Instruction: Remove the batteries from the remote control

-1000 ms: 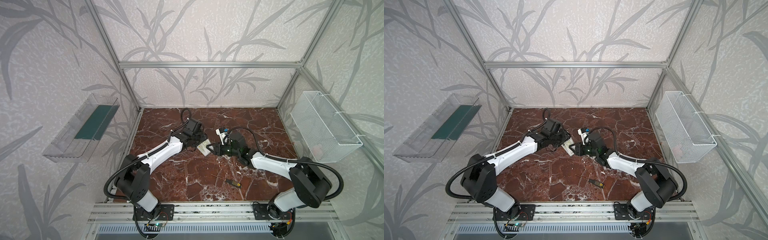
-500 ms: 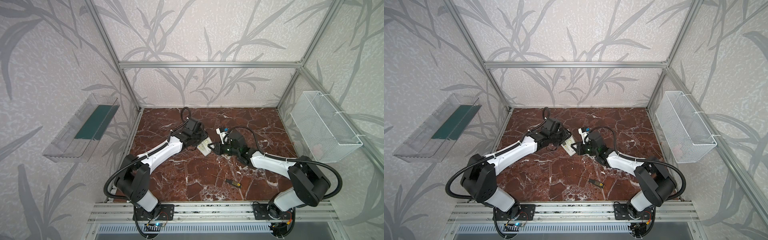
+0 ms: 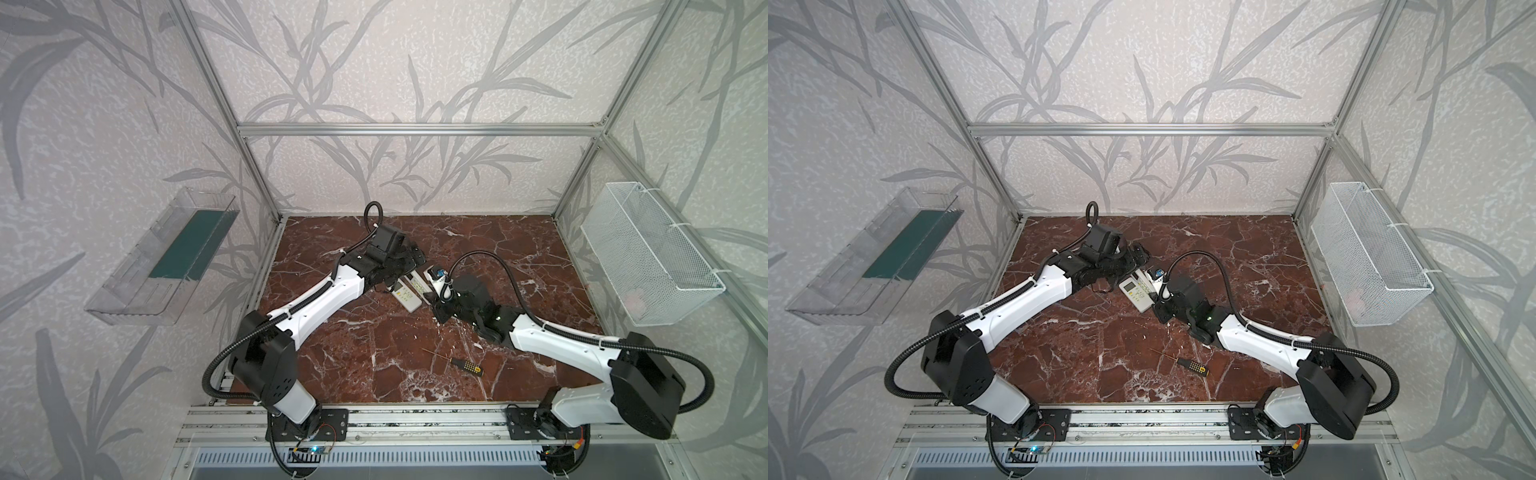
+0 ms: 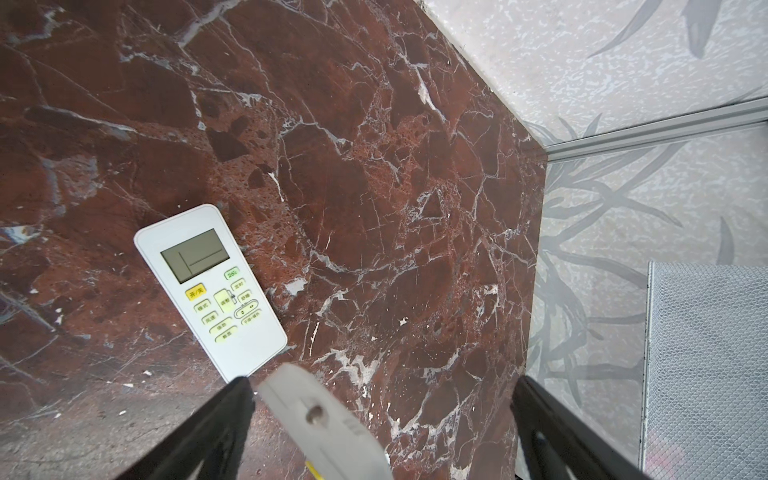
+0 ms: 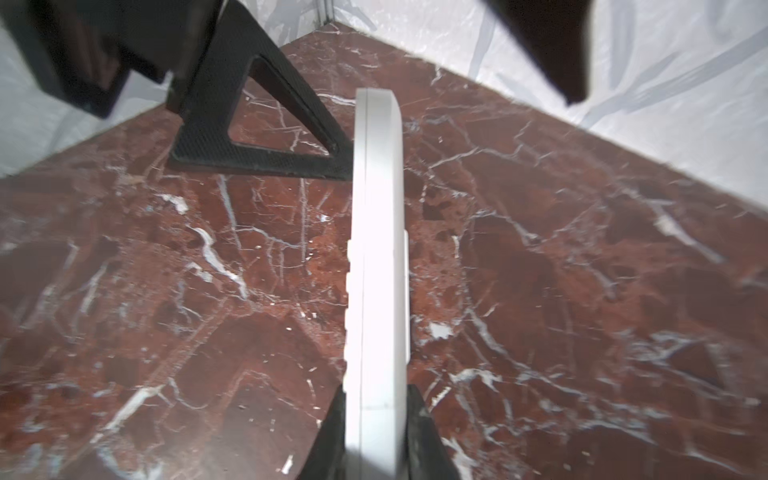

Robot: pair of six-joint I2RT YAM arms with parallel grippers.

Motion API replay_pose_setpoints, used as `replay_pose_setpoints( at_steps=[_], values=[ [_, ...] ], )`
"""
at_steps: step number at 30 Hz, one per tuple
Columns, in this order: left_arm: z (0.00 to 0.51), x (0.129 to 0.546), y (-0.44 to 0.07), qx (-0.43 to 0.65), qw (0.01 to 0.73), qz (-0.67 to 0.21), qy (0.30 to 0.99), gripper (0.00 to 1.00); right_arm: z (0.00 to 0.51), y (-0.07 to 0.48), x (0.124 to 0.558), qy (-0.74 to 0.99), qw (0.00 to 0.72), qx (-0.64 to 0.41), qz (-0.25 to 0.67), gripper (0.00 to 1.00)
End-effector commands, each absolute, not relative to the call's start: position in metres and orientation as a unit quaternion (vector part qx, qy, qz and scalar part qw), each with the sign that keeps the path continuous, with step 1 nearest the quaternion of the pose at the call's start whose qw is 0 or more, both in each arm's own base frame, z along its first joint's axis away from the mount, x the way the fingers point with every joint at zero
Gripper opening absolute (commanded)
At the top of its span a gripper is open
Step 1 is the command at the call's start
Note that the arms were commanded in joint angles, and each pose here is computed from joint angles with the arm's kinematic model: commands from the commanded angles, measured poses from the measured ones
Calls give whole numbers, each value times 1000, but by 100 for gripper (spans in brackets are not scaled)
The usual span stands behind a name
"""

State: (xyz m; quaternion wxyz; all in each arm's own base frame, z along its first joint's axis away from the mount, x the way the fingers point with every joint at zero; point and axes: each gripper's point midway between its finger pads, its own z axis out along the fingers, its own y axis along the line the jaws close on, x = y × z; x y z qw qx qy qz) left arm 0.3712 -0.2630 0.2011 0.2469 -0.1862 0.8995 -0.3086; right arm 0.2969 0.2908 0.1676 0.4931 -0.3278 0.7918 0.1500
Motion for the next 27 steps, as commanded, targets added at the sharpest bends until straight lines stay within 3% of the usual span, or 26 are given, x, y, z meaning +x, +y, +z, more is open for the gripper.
replay_pose_setpoints(
  at_steps=[1,10,14,19,27],
  values=[
    [200,362,-263,-180,229,-303,907,95,185,271,310,748,560,-357,13,7],
    [209,357,-269,-179,221,-327,901,84,201,267,321,683,613,-372,-142,6],
    [205,358,-271,-178,219,-327,902,78,207,273,324,675,619,-373,-152,6],
    [199,362,-271,-182,222,-318,904,58,211,281,322,662,625,-382,-159,6],
    [197,370,-274,-193,229,-324,897,46,212,288,318,658,625,-389,-157,6]
  ],
)
